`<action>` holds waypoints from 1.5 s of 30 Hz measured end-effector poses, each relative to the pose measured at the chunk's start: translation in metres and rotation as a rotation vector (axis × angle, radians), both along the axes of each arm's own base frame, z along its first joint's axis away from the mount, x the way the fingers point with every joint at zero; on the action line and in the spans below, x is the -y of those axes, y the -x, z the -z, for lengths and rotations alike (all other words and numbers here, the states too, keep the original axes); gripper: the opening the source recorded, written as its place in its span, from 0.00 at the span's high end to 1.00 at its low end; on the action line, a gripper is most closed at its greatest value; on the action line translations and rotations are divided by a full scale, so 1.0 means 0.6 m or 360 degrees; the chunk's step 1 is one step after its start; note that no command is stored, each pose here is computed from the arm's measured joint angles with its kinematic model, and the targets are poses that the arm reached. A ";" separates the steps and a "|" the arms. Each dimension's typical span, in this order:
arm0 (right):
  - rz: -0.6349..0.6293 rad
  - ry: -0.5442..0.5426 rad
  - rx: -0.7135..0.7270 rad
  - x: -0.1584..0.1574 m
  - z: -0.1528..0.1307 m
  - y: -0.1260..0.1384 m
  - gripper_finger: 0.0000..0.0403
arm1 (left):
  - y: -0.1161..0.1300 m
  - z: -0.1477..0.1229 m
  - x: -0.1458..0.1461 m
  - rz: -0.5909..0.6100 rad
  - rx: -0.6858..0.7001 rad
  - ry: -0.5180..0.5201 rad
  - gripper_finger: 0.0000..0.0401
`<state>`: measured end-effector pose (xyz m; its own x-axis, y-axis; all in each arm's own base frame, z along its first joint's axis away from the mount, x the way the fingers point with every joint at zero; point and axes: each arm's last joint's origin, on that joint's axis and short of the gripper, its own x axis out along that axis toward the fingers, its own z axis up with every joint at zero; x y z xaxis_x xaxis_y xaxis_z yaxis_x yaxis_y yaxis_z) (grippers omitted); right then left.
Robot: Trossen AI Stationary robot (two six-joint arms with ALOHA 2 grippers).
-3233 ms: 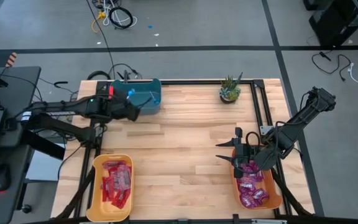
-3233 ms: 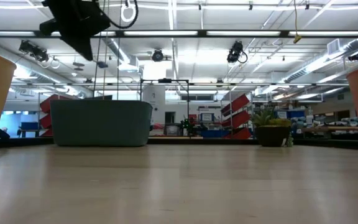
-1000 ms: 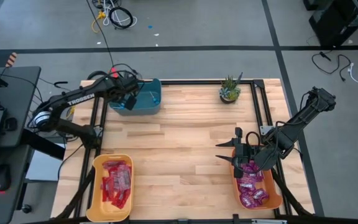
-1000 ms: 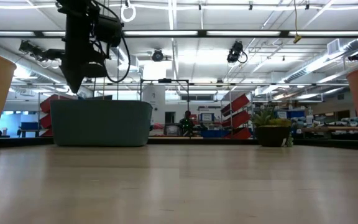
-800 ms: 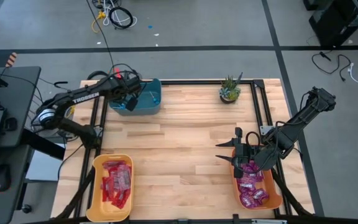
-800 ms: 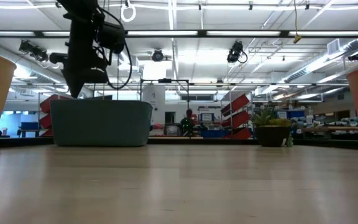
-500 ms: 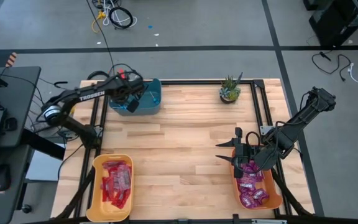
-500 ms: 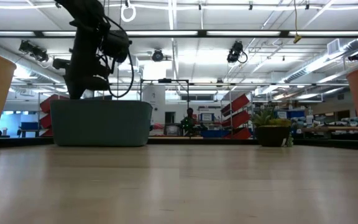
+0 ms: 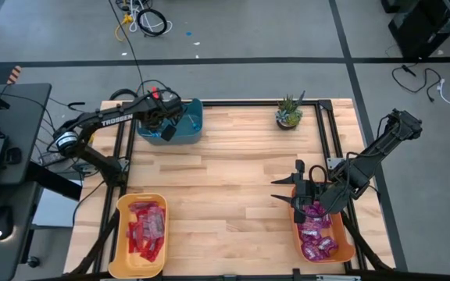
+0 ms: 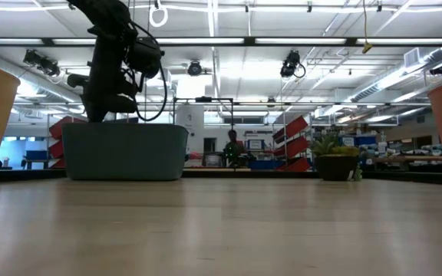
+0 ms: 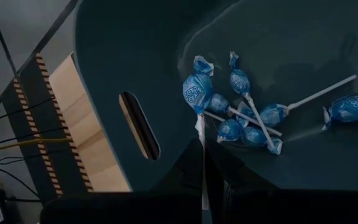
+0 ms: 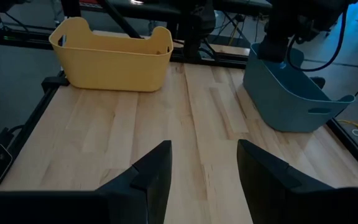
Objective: Sort candy
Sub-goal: Put the blue candy into the blue bin, then move the yellow bin to the middle left of the table
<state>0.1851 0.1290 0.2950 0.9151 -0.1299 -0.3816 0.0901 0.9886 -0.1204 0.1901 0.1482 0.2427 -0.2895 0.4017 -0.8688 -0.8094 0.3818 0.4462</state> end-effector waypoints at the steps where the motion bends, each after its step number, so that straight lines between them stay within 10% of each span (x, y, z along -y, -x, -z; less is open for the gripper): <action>1: 0.0000 0.0000 0.0000 0.000 0.000 0.000 0.58 | 0.000 0.000 0.000 -0.0001 0.0000 0.0000 0.99; 24: 0.0010 -0.0024 0.0003 0.000 0.000 0.000 0.58 | 0.002 -0.006 0.001 -0.0030 -0.0001 -0.0060 0.84; 37: 0.0085 -0.0016 0.0025 0.006 -0.001 -0.003 0.58 | -0.039 -0.142 0.041 0.0208 0.0429 -0.0315 0.84; 45: 0.0090 -0.0026 0.0027 0.006 -0.001 -0.003 0.58 | -0.085 -0.179 0.136 0.0599 0.0703 -0.0117 0.84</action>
